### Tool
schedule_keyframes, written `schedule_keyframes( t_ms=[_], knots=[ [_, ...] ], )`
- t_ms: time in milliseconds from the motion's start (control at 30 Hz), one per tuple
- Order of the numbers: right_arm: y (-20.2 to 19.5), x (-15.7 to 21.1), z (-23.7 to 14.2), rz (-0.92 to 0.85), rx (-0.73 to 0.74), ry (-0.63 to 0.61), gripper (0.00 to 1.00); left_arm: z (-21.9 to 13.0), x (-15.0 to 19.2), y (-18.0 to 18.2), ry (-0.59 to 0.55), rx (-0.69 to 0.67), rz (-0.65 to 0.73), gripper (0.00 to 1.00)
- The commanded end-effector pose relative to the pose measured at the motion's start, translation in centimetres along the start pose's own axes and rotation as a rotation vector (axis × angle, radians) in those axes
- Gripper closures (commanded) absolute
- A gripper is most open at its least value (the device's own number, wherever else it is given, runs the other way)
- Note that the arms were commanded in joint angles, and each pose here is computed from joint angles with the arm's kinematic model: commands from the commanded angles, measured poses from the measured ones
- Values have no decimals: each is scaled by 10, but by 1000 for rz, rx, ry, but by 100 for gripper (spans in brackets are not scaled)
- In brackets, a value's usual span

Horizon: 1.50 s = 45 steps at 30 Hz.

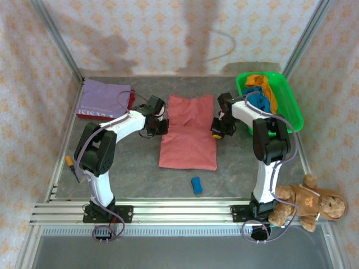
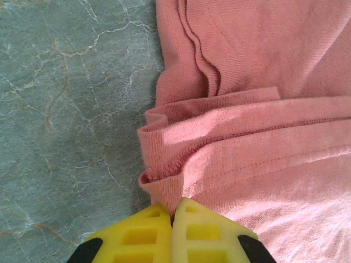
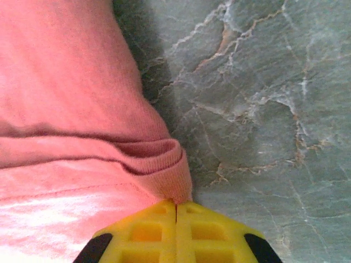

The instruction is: Fold and stack the t-shirts

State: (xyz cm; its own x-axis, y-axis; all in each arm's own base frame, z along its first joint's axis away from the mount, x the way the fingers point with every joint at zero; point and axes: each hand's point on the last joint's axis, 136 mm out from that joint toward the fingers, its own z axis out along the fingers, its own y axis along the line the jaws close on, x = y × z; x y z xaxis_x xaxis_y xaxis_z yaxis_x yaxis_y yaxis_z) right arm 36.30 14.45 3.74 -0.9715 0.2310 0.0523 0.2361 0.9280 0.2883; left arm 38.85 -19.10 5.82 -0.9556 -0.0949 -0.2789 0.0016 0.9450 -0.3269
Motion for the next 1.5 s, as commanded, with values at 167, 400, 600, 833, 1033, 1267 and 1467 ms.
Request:
schedule_keyframes(
  t_ms=[167,400,600,833,1033,1267,1467],
  knots=[
    [34,4,-51,-11,-177,-81,100,-33,-10,1,-83,2,-12,100],
    [23,-2,-19,15,-148,-28,100,-17,-7,-1,-53,37,-44,100],
    [-10,-11,4,96,-34,-13,100,1,-7,-3,-18,50,-54,100],
    [-20,-10,3,98,5,-30,100,7,-11,-3,-13,46,-42,100],
    [-17,-8,5,96,-11,-12,91,16,-7,1,14,34,-54,80],
    [-16,9,-40,63,10,-69,61,-18,-14,7,-65,-25,-46,48],
    [-16,64,-63,87,-36,-55,54,-58,3,5,-109,4,-78,44]
  ],
)
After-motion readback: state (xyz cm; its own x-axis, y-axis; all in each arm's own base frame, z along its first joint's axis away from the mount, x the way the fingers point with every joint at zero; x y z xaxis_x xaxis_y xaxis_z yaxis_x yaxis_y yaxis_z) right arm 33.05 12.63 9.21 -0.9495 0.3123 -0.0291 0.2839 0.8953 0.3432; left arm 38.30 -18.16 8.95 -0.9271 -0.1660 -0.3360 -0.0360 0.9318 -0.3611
